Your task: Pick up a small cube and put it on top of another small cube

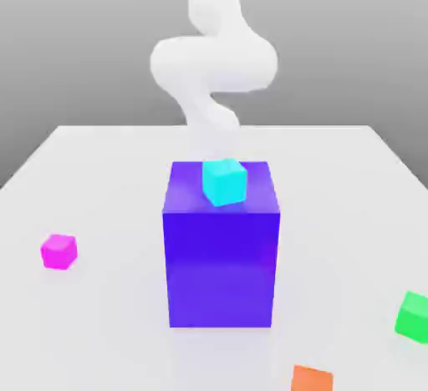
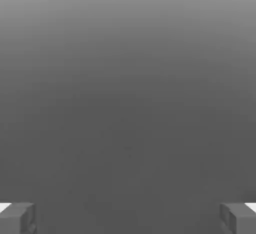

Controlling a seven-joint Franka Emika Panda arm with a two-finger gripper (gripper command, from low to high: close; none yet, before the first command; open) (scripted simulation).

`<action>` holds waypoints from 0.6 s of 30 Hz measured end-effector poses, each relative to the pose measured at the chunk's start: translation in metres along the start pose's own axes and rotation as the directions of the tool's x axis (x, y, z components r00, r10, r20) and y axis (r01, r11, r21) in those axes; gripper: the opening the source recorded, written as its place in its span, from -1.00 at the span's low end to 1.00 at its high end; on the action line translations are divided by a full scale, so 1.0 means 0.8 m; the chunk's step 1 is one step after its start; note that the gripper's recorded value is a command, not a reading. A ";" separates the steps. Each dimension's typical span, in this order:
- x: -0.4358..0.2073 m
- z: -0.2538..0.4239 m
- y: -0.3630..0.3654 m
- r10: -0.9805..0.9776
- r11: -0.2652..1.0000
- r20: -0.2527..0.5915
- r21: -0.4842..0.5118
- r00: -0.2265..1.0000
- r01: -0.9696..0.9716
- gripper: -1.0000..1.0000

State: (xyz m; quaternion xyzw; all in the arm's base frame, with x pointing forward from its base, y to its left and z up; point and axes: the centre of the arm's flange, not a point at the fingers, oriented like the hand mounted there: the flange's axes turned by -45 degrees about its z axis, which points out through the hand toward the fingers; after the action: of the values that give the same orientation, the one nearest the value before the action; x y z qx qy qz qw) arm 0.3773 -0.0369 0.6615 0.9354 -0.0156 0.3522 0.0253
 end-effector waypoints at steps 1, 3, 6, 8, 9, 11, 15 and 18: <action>-0.009 0.032 0.020 -0.001 1.000 0.037 -0.023 0.999 0.002 0.00; -0.031 0.087 0.061 0.001 0.998 0.107 -0.061 0.994 0.006 0.00; -0.079 0.159 0.122 0.013 0.995 0.210 -0.100 0.978 0.009 0.00; -0.119 0.199 0.162 0.026 0.993 0.276 -0.117 0.961 0.007 0.00; -0.142 0.217 0.181 0.033 0.992 0.309 -0.123 0.950 0.006 0.00; -0.192 0.248 0.217 0.050 0.991 0.372 -0.130 0.927 -0.001 0.00; -0.304 0.293 0.276 0.086 0.992 0.487 -0.126 0.869 -0.027 0.00; -0.396 0.313 0.304 0.111 0.992 0.562 -0.109 0.820 -0.060 0.00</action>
State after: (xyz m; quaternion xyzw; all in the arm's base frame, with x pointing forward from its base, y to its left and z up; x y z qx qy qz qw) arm 0.2924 -0.2906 0.2734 0.9941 -0.0796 0.0583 0.0443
